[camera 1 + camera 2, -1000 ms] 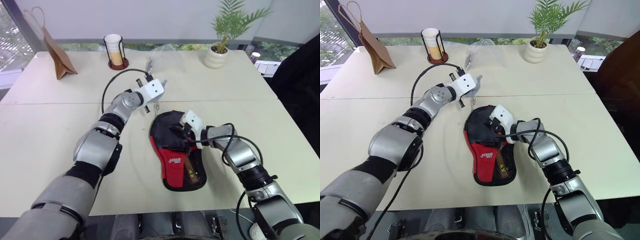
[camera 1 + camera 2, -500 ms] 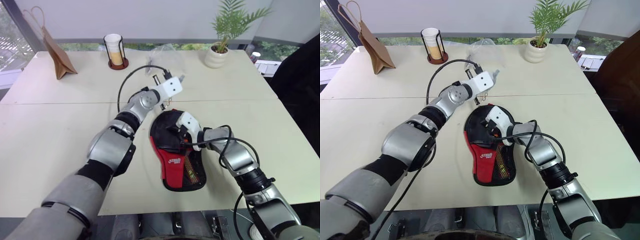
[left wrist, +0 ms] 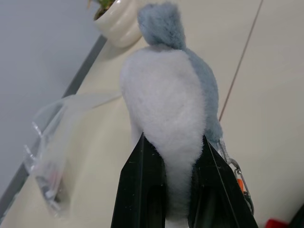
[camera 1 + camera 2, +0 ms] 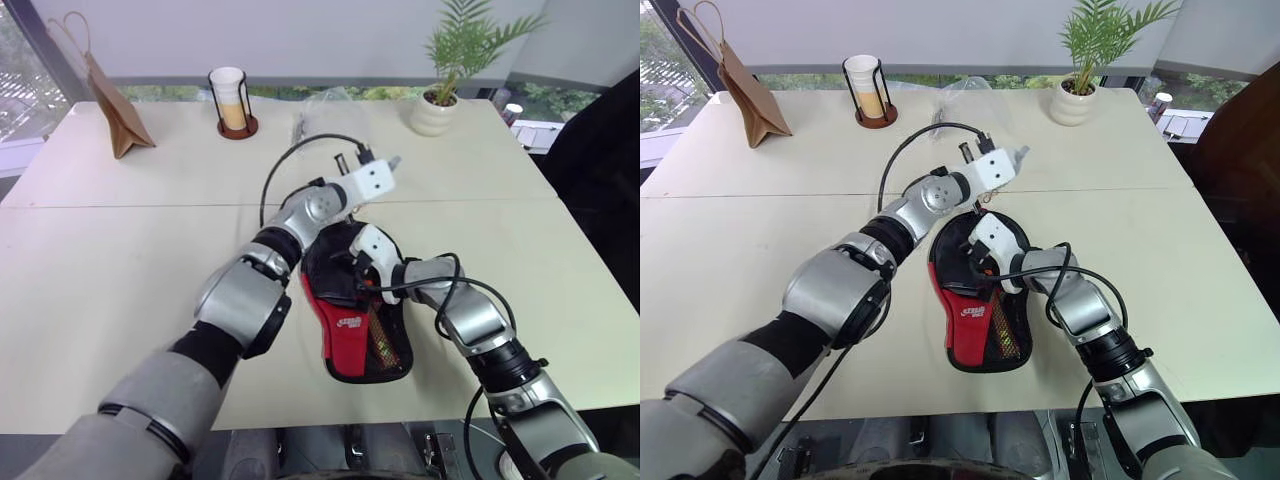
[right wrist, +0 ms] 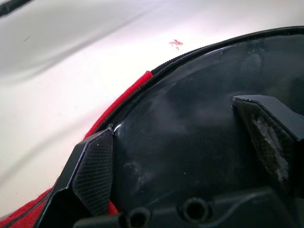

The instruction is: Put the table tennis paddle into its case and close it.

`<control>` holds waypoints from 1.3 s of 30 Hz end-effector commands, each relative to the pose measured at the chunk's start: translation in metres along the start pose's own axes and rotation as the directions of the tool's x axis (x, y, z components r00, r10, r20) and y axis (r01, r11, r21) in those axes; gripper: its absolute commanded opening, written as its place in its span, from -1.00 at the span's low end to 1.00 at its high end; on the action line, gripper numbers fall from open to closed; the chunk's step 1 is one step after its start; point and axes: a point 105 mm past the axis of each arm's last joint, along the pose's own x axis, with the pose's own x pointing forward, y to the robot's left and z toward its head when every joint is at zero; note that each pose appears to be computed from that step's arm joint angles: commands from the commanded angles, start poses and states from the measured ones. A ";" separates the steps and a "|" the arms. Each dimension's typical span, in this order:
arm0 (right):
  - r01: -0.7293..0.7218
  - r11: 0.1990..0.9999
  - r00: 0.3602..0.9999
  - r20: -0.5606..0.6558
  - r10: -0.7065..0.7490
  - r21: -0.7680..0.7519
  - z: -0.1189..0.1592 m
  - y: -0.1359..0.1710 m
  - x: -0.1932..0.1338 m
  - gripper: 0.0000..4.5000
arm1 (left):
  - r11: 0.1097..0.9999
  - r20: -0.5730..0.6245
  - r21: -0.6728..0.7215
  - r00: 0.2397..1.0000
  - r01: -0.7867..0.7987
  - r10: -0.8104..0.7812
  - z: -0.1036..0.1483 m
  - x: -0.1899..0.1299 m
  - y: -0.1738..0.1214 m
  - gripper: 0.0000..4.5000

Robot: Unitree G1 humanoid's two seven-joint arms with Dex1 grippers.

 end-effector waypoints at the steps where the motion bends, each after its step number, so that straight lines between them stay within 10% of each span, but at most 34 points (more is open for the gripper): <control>1: -0.095 0.988 0.972 -0.202 0.118 0.122 -0.059 0.038 0.015 1.00 | 0.999 0.117 0.008 0.993 -0.031 0.030 0.038 0.004 0.010 -0.99; 28: -0.059 0.992 0.973 -0.214 0.083 0.115 -0.063 0.031 0.012 1.00 | 0.911 0.379 -0.195 0.884 0.364 -0.273 0.089 0.000 -0.044 -0.99; 37: -0.056 0.994 0.971 -0.225 0.076 0.093 -0.065 0.021 0.010 1.00 | 0.899 0.388 -0.206 0.875 0.387 -0.288 0.077 -0.007 -0.027 0.98; 39: -0.053 0.995 0.971 -0.228 0.072 0.088 -0.066 0.017 0.009 1.00 | 0.908 0.387 -0.200 0.881 0.367 -0.271 0.074 -0.009 -0.019 0.99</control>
